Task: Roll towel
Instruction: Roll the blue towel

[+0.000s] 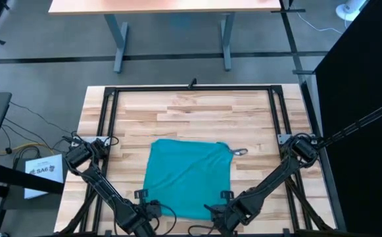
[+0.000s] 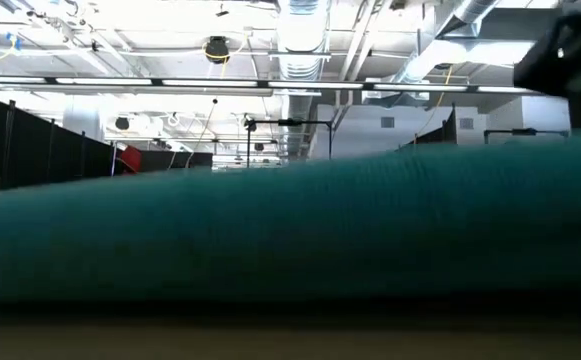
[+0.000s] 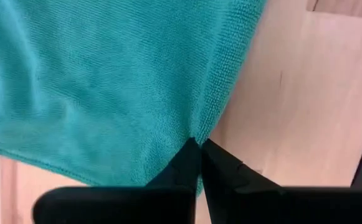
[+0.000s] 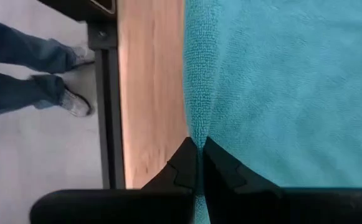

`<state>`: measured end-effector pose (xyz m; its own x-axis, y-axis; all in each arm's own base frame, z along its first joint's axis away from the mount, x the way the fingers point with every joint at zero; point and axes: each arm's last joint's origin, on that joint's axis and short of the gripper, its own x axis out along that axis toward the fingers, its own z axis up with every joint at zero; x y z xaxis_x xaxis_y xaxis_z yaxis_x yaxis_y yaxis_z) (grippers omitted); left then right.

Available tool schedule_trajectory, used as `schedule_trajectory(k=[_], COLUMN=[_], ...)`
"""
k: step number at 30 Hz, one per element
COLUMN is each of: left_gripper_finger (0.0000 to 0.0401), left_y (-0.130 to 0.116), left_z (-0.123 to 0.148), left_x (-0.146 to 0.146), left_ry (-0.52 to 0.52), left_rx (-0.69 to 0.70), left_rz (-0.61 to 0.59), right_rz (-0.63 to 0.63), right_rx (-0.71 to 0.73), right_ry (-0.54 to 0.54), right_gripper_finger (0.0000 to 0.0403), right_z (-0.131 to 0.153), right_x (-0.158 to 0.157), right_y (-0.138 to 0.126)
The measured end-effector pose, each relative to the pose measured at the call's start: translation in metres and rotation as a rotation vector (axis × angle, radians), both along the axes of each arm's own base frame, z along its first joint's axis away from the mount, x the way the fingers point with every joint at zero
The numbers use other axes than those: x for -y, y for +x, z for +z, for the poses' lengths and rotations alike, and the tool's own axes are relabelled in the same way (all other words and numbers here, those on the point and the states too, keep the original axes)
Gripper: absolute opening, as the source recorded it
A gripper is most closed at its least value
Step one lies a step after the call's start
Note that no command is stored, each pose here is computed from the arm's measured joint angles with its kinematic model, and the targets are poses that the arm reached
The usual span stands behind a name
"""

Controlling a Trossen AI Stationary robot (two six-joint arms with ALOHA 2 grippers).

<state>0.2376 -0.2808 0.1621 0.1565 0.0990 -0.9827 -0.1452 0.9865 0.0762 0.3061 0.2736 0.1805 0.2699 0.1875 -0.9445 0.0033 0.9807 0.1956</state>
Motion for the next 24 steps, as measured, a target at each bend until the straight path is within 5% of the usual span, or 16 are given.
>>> schedule_trajectory(k=[10,16,24], left_gripper_finger=[0.0,0.0,0.0], left_y=[-0.001,0.012,-0.002], left_z=[0.039,0.033,0.015], left_x=[-0.025,-0.043,-0.069], left_ry=[0.048,0.039,-0.026], left_rx=[0.035,0.006,0.013], left_rz=[-0.04,-0.082,-0.077], right_rz=[-0.003,0.0,-0.005], right_rx=[-0.024,-0.073,-0.102], right_ry=[-0.026,-0.023,-0.046], right_gripper_finger=[0.0,0.0,0.0], right_z=[0.001,0.001,0.001], right_x=[0.004,0.014,0.028], right_y=[0.0,0.003,0.01])
